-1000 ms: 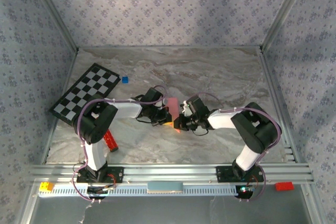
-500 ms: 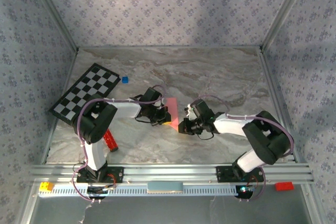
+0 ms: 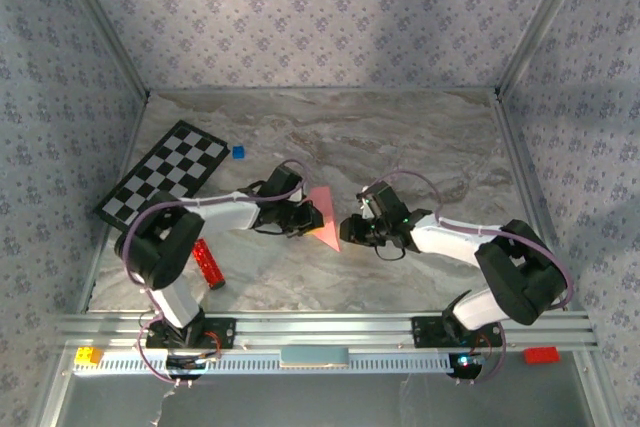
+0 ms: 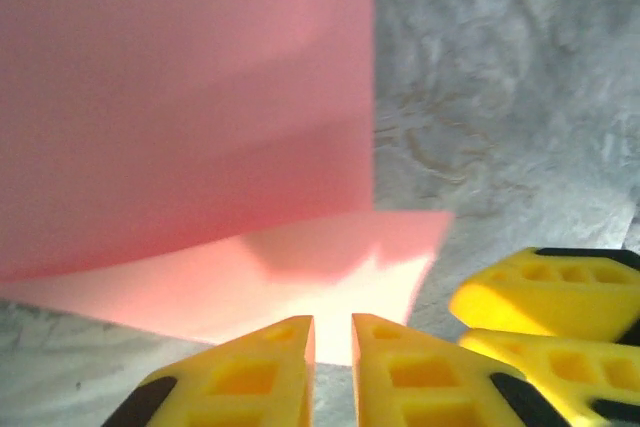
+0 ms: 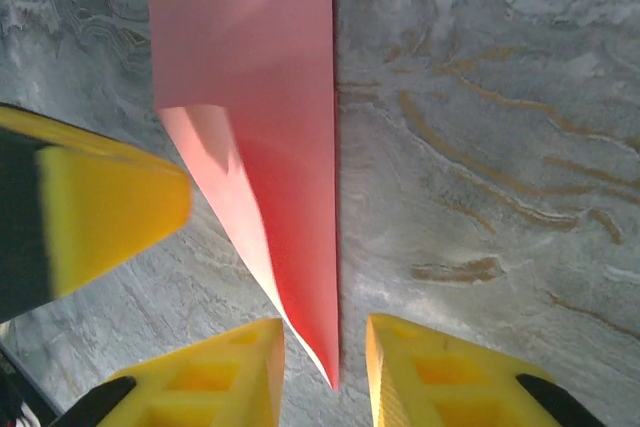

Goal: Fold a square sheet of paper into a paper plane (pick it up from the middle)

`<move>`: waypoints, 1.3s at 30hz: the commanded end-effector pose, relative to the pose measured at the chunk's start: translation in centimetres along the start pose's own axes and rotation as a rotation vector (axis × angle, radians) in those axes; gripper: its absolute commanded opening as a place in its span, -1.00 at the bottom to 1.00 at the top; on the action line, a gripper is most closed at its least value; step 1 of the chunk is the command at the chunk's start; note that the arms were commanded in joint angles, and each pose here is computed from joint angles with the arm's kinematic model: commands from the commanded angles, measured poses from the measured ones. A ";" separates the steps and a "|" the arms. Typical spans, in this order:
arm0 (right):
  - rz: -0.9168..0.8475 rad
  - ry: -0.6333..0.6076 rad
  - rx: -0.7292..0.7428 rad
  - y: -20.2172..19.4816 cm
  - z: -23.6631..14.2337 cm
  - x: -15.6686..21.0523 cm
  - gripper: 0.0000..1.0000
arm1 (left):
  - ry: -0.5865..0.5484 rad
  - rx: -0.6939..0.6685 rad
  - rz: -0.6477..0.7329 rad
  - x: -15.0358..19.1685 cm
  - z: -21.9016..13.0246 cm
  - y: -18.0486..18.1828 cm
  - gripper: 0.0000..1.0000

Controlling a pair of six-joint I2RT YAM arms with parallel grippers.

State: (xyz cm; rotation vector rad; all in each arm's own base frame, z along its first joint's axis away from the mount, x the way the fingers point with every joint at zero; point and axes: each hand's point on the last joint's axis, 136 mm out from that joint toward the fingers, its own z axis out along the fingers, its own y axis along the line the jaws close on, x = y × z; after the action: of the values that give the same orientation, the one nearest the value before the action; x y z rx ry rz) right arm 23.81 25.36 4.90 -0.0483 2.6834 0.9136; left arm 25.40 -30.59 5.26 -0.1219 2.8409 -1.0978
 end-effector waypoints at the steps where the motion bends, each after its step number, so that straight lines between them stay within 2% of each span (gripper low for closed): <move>1: -0.010 -0.018 0.004 0.9 0.2 -0.7 -0.39 | -0.053 -0.047 0.017 -0.6 -1.7 0.4 -0.54; 6: -0.042 0.001 -0.023 2.2 1.0 -0.7 -0.29 | -0.052 -0.054 -0.021 -1.4 -2.5 2.2 -0.46; 12: -0.038 0.008 -0.008 2.0 2.1 -1.4 -0.28 | -0.039 -0.038 -0.039 -1.8 -2.9 3.2 -0.45; 15: -0.038 0.010 -0.025 2.2 2.5 -1.9 -0.33 | -0.031 -0.035 -0.049 -1.9 -2.9 3.4 -0.45; 26: -0.040 0.020 -0.103 2.5 2.5 -2.4 -0.77 | 0.002 0.042 -0.111 -3.3 -3.0 4.0 -0.39; 39: -0.019 -0.046 -0.186 2.5 0.9 -2.8 -0.82 | -0.003 0.121 -0.180 -5.2 -3.0 3.8 -0.11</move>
State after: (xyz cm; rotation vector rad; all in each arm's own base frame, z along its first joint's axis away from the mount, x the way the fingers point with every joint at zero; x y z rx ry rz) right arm 26.20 27.62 5.35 -0.0970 2.5964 1.0881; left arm 29.49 -24.60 4.44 -0.3888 2.8221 -1.2349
